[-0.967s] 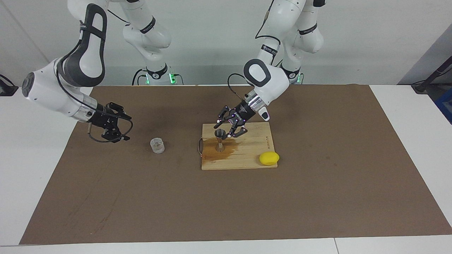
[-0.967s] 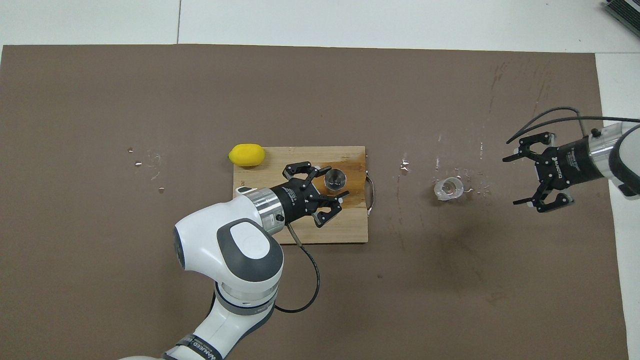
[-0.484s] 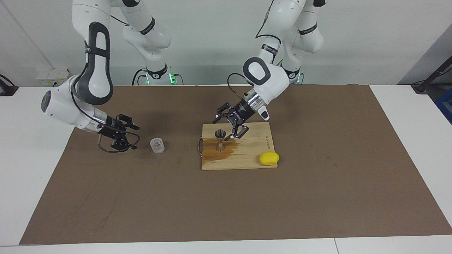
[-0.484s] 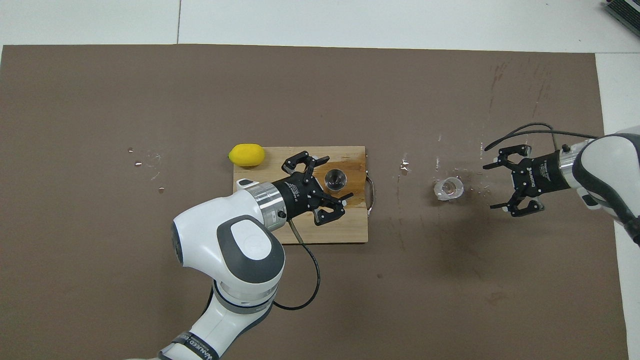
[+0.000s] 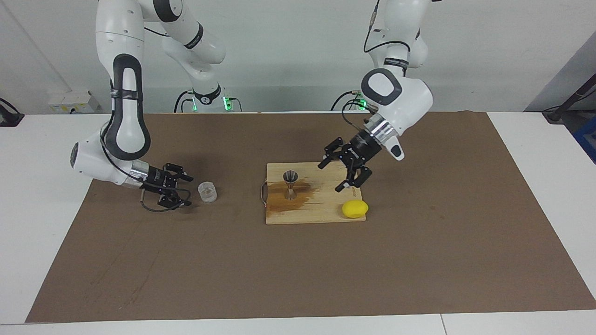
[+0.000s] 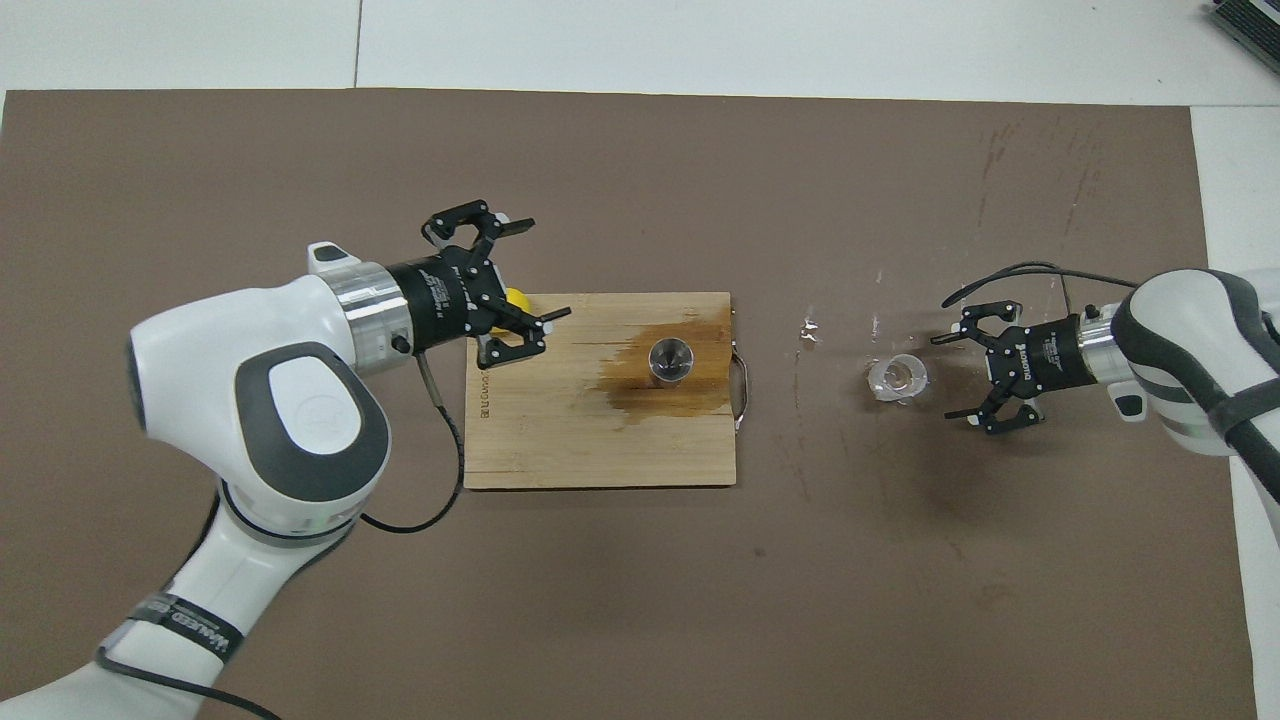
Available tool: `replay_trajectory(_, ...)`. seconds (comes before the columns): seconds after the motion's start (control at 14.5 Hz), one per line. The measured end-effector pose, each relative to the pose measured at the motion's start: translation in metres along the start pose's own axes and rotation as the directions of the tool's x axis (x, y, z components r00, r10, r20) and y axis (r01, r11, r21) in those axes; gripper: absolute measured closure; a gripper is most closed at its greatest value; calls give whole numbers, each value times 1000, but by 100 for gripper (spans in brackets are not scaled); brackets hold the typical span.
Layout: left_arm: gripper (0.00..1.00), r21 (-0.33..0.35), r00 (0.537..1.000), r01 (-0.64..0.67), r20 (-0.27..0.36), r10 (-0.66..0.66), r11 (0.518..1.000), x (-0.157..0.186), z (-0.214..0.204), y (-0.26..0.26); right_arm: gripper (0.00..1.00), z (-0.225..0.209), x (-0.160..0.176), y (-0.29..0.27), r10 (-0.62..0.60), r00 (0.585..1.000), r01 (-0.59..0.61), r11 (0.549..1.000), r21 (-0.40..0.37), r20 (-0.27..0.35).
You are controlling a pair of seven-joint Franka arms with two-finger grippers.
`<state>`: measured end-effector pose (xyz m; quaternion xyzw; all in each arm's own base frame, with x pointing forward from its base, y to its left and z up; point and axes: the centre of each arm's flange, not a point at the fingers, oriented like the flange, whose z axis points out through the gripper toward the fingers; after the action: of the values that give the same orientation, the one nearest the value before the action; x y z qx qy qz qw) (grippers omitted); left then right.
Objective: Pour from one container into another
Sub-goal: 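Open the left gripper and withdraw while the right gripper reaches the glass cup, then grasp the glass cup with the right gripper and lift it over the metal cup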
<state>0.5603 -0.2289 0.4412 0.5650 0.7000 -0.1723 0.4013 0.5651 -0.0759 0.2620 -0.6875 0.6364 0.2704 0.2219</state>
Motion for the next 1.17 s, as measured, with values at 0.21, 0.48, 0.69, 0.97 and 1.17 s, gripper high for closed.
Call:
replay_trajectory(0.21,0,0,955,-241,-177,237,971,8,-30,31,0,5,-2,-1,-9,1000,9,1000,-5,2)
replay_trajectory(0.48,0,-88,808,-513,-386,446,854,-2,-67,68,0,20,-12,-1,-25,1000,25,999,-32,5)
replay_trajectory(0.69,0,-56,664,-659,-513,545,750,3,-92,89,0,33,-16,2,-6,999,7,1000,-24,35)
replay_trajectory(0.97,0,194,496,-710,-544,677,677,0,-87,87,4,37,-17,3,-30,999,31,999,-20,43)
replay_trajectory(1.17,0,351,479,-647,-504,719,677,2,-86,80,23,36,-18,2,-37,998,37,999,-2,59)
